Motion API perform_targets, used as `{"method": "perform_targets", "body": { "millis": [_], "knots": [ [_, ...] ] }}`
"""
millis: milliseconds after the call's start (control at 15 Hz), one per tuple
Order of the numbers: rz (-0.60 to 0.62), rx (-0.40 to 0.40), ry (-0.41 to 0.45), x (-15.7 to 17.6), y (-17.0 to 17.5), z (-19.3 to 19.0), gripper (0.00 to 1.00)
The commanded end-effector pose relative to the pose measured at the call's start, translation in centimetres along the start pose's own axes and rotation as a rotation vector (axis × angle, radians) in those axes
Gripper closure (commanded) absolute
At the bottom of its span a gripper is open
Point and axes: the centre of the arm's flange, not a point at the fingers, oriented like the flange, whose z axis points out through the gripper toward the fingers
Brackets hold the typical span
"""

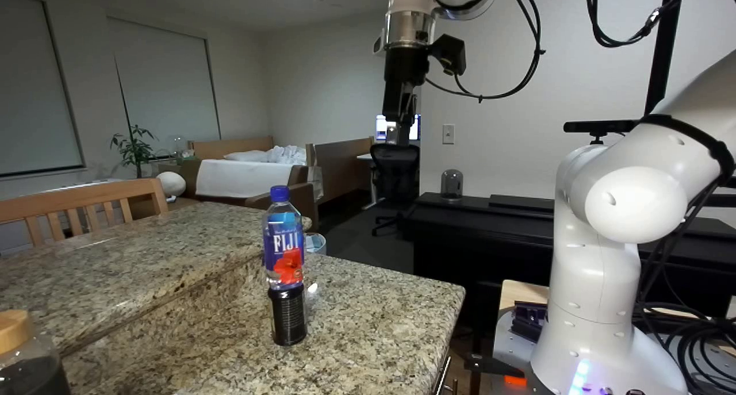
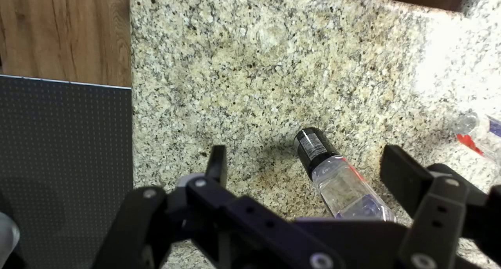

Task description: Move the water bottle to the right.

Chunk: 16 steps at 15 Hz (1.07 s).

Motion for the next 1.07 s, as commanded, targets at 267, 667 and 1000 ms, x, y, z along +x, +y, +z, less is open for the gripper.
{"method": "perform_targets", "body": {
  "millis": [267, 667, 1000],
  "knots": [
    [-0.002, 0.005, 0.023, 0.8, -0.8, -0.2, 0.00],
    [-0.022, -0.045, 0.122, 3.0, -3.9, -0.8, 0.00],
    [-0.008, -0.053, 0.215, 6.5, -7.2, 0.0, 0.00]
  ]
}}
